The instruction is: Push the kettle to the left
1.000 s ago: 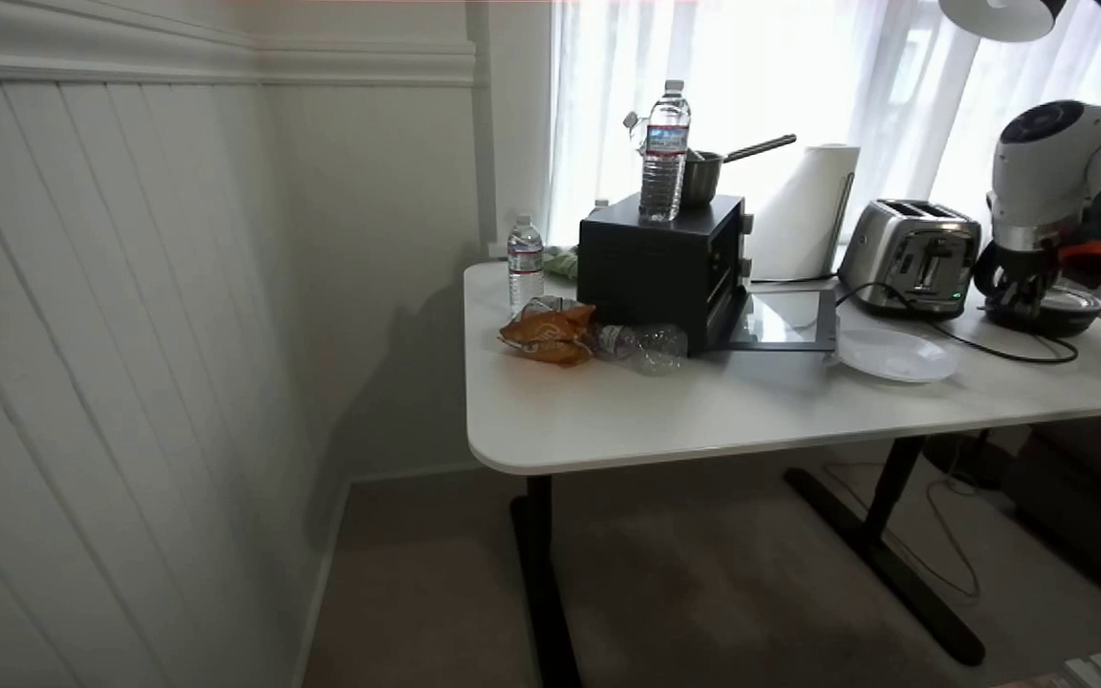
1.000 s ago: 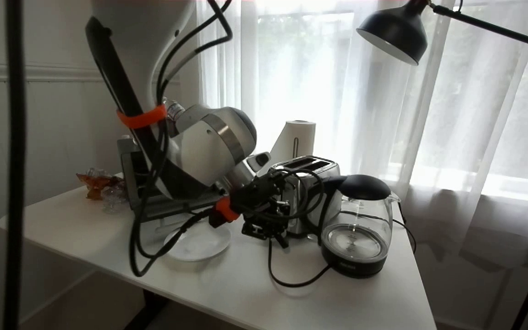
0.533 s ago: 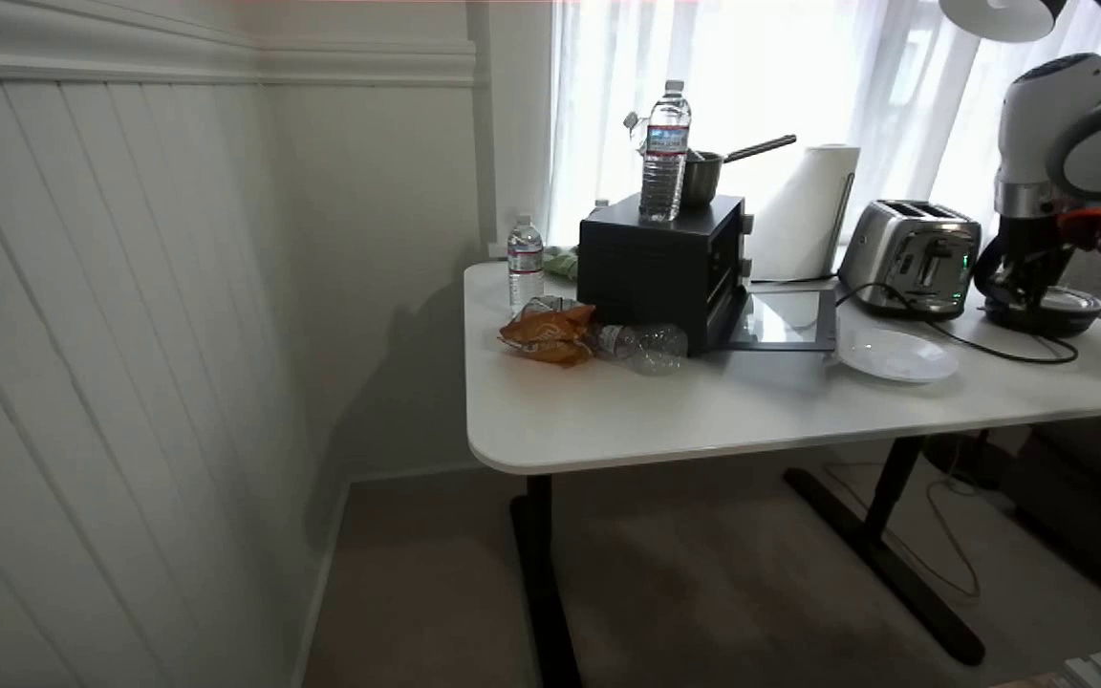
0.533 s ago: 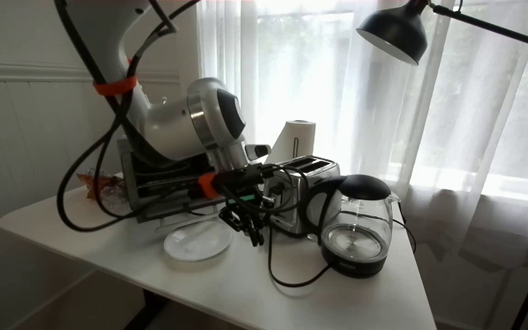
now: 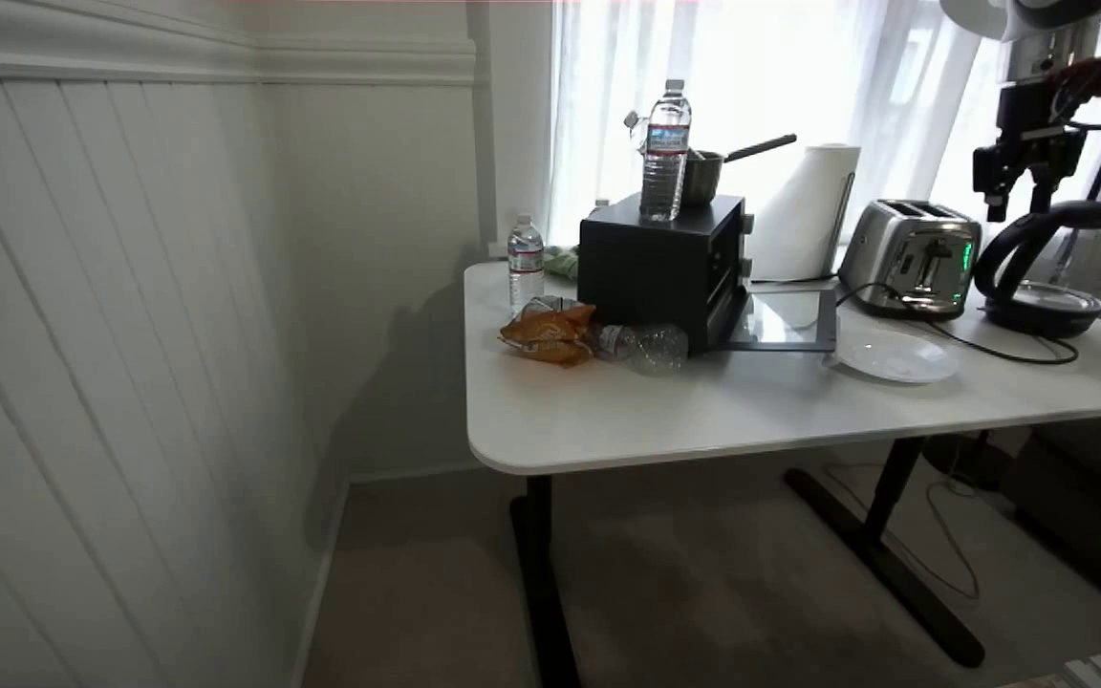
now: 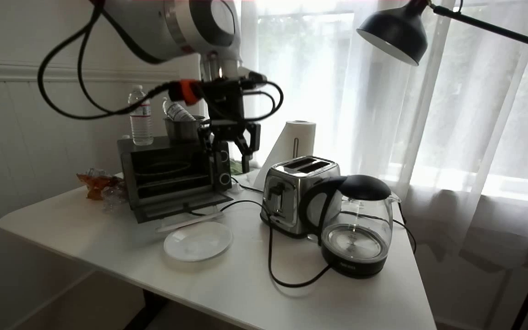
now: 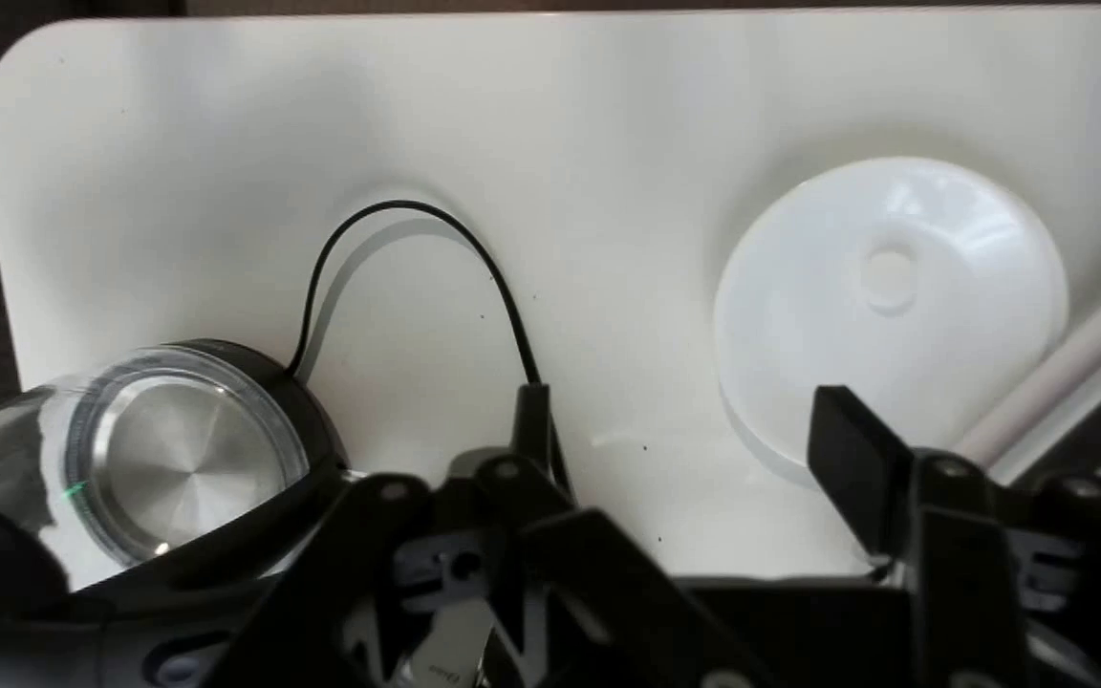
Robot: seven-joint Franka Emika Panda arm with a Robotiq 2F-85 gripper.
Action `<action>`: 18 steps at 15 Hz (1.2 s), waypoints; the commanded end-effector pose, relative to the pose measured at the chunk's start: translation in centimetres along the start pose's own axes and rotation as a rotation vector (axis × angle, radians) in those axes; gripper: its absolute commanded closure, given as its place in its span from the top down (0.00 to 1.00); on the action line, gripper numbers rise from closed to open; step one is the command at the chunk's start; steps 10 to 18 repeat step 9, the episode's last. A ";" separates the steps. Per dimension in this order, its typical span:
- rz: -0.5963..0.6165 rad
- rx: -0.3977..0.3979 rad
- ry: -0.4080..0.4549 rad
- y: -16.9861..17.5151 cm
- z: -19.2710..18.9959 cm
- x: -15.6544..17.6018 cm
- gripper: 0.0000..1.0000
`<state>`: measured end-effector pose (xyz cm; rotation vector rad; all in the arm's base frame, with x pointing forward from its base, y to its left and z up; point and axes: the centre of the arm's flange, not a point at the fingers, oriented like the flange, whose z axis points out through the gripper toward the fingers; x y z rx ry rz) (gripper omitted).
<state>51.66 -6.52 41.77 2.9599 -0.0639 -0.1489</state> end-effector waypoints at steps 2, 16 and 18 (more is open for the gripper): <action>0.093 0.005 0.019 2.9 -8.9 -4.5 1.00; 0.123 0.006 0.080 5.3 -11.3 -7.4 1.00; 0.123 0.006 0.080 5.3 -11.3 -7.4 1.00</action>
